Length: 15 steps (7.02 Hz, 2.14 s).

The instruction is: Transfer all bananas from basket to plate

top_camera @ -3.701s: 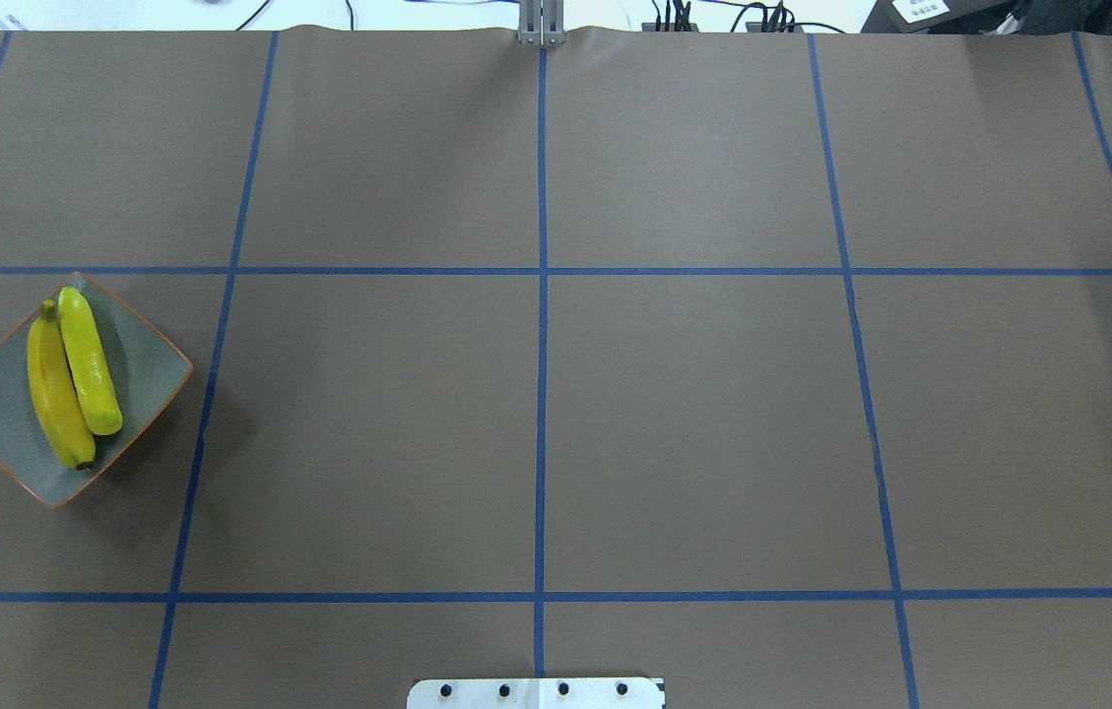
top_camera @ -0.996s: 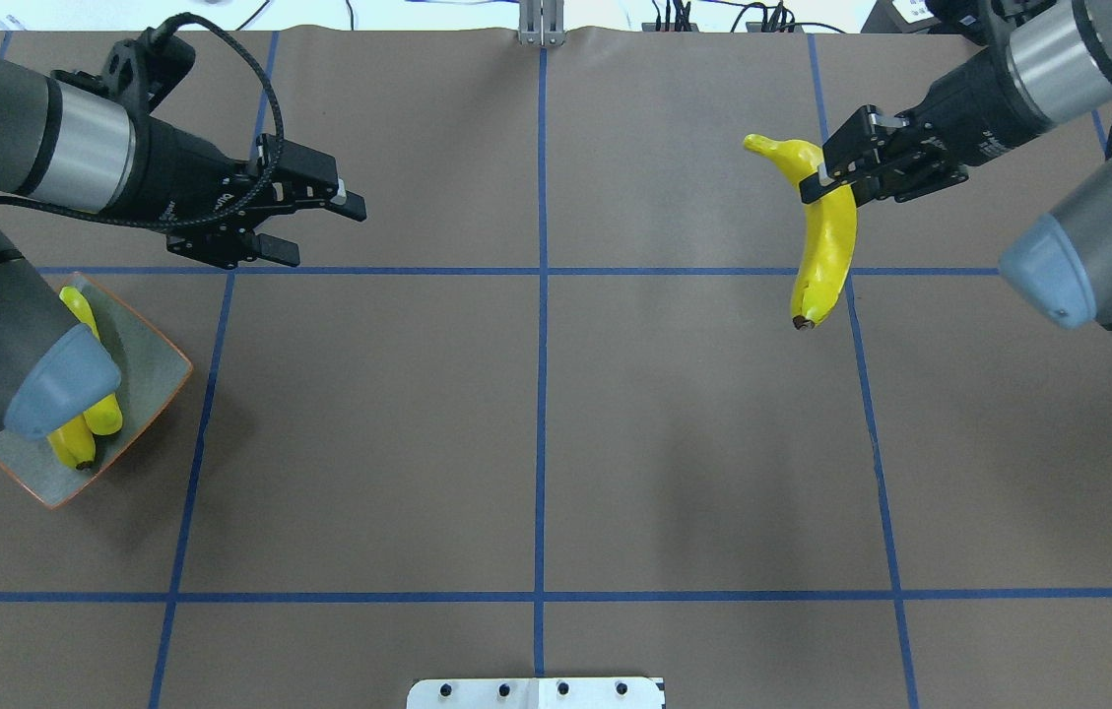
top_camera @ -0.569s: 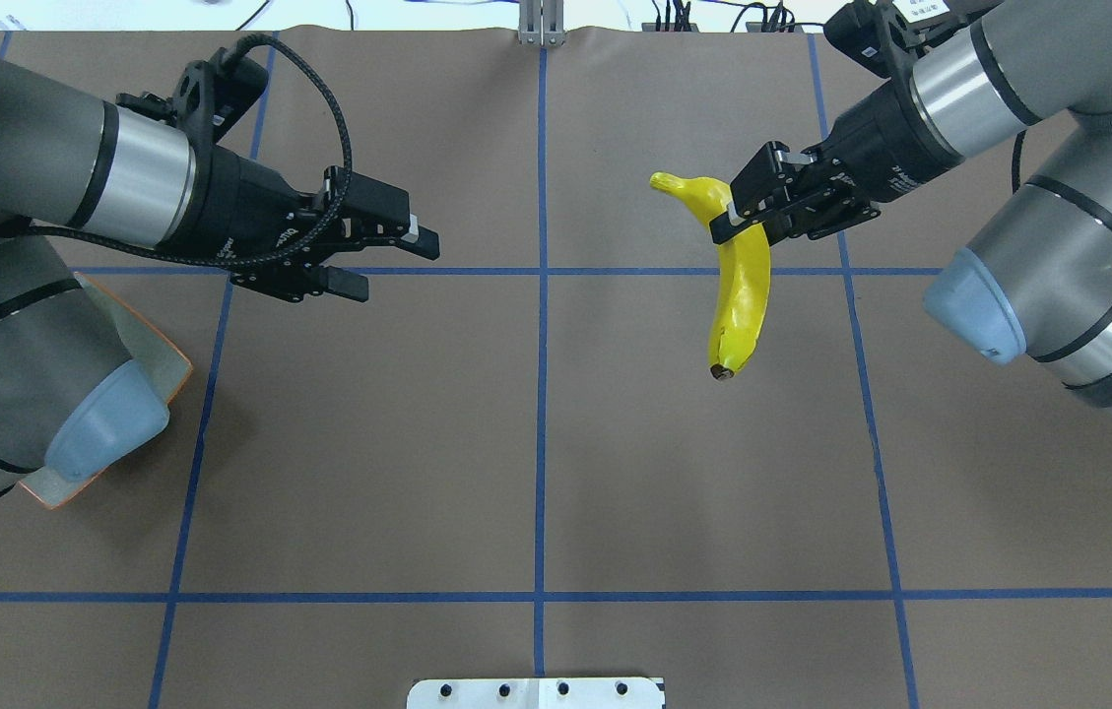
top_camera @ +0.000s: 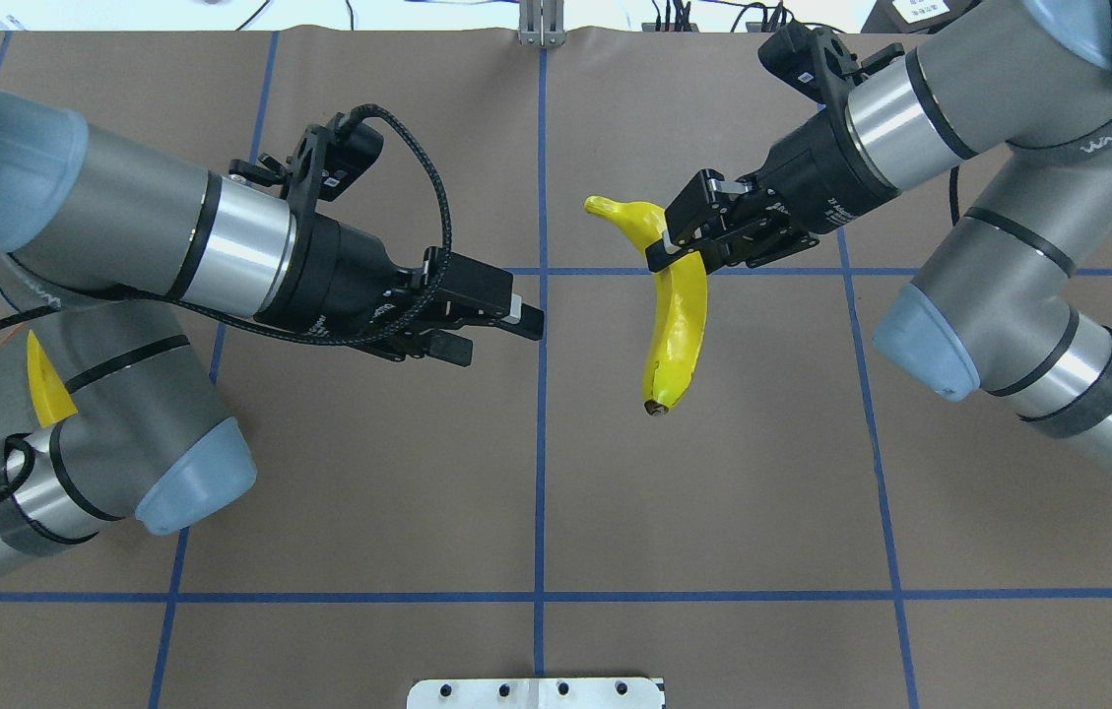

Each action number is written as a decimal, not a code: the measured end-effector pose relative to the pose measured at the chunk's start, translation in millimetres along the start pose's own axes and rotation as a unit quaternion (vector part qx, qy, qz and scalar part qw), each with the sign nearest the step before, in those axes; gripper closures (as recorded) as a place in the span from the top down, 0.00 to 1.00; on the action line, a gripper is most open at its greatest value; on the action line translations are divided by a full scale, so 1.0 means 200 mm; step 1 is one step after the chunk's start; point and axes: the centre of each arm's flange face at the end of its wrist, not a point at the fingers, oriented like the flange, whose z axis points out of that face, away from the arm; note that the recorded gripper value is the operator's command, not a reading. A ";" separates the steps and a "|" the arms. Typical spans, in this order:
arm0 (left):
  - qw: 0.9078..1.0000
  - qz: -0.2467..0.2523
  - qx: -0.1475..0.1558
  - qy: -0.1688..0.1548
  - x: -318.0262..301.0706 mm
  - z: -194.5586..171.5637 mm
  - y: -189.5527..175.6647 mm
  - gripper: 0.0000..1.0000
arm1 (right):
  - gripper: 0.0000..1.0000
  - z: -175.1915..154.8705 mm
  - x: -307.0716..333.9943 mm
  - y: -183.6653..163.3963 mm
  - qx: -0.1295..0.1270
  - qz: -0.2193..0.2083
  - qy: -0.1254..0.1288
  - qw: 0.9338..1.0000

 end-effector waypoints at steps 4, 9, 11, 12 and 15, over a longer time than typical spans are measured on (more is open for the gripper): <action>1.000 -0.001 -0.012 0.009 0.07 0.11 0.03 1.00 | 0.00 0.06 -0.09 0.08 0.037 -0.012 -0.038 0.999; 0.999 -0.020 0.008 0.029 0.12 0.20 0.05 0.99 | 0.00 0.10 -0.15 0.18 0.052 -0.038 -0.069 0.996; 0.999 -0.017 0.011 0.035 0.14 0.21 0.06 0.98 | 0.00 0.13 -0.16 0.22 0.050 -0.043 -0.075 0.995; 0.999 -0.017 0.011 0.035 0.14 0.21 0.06 0.95 | 0.00 0.13 -0.17 0.23 0.049 -0.045 -0.078 0.995; 0.999 -0.018 0.013 0.034 0.13 0.24 0.06 0.87 | 0.00 0.11 -0.19 0.25 0.049 -0.047 -0.082 0.994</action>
